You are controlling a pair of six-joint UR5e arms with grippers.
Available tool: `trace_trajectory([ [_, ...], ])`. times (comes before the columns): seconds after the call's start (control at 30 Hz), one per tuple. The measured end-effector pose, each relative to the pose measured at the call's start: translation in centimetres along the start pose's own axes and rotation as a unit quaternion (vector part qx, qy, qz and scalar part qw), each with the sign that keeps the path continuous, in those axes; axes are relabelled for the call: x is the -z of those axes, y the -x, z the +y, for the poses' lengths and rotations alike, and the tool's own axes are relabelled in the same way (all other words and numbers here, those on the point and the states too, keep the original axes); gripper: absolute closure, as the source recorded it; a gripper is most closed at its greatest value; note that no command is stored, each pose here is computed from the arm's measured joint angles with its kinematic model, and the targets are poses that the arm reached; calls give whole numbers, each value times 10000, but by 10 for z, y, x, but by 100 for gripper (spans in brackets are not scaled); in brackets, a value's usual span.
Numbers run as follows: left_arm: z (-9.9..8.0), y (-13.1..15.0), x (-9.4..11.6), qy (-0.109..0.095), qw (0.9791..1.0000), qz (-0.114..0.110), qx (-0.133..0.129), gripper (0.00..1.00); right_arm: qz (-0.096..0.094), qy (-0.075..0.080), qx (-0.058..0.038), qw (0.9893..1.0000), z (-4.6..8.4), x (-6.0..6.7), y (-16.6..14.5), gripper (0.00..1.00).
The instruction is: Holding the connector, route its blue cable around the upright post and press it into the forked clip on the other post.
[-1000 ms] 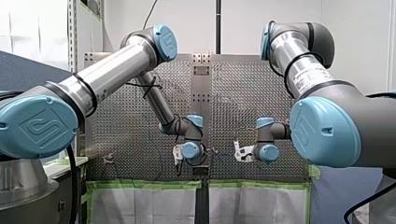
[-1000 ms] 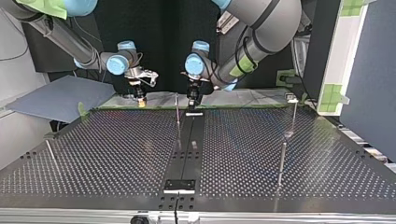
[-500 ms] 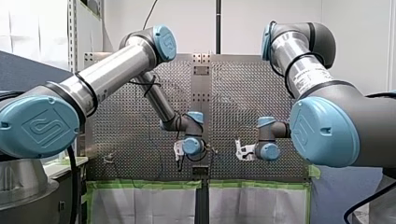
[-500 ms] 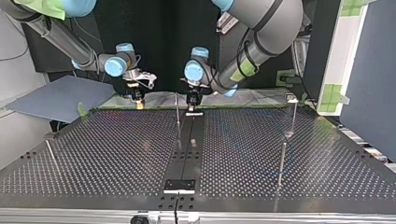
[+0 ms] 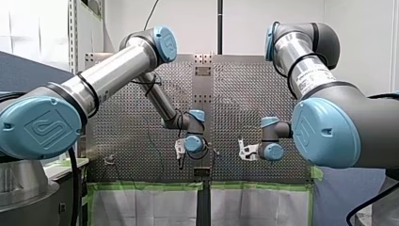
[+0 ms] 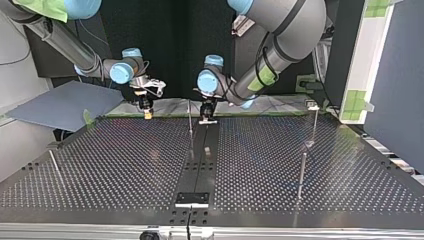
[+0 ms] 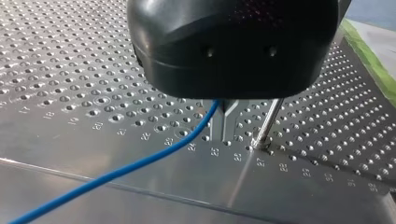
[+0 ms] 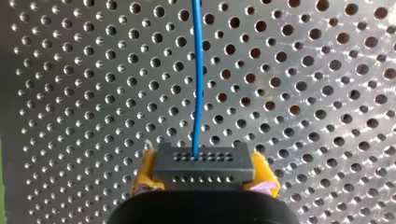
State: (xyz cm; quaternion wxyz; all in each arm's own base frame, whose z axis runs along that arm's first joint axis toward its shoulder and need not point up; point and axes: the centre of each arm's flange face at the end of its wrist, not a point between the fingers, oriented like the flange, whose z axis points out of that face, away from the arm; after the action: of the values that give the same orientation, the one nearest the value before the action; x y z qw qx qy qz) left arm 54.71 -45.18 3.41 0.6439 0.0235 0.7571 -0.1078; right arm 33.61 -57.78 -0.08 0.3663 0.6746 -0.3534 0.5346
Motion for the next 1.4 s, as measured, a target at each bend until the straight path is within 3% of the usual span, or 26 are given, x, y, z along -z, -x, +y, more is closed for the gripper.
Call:
trace_trajectory([
  [0.57, 2, 3, -4, -3, 10000, 19, 0, 98, 13, 2, -6, 10000, 2, -1, -1, 100],
  [0.67, 2, 3, -4, -17, 10000, 25, 0, 85, 9, -1, -3, 10000, 2, -1, -1, 100],
  [0.7, 2, 3, -4, -31, 10000, 29, -1, 69, 4, -1, -2, 10000, 2, -1, -1, 100],
  [0.73, 1, 3, -4, -50, 10000, 34, -2, 69, 0, -2, -1, 10000, 2, -1, -1, 100],
  [0.77, 1, 3, -4, -59, 10000, 36, -3, 47, -2, -3, -1, 10000, 2, -1, 0, 100],
  [0.8, 2, 3, -4, -61, 10000, 37, -3, 32, -5, -4, 0, 10000, 2, -1, 0, 100],
  [0.83, 2, 3, -4, -55, 10000, 38, -3, 32, -10, -8, 1, 10000, 2, -1, 0, 100],
  [0.87, 2, 3, -4, -42, 10000, 38, -2, 11, -15, -9, 2, 10000, 2, -1, 0, 100],
  [0.9, 3, 3, -4, -19, 10000, 39, 0, 0, -19, -10, 4, 10000, 2, 0, 0, 100],
  [1.2, 8, 1, -1, 121, 9998, 170, -61, 0, -36, -16, 10, 10000, 2, 0, 0, 100],
  [1.4, 8, -4, 6, 163, 9986, 386, -326, 0, -45, -13, 8, 10000, 2, 0, 0, 100],
])
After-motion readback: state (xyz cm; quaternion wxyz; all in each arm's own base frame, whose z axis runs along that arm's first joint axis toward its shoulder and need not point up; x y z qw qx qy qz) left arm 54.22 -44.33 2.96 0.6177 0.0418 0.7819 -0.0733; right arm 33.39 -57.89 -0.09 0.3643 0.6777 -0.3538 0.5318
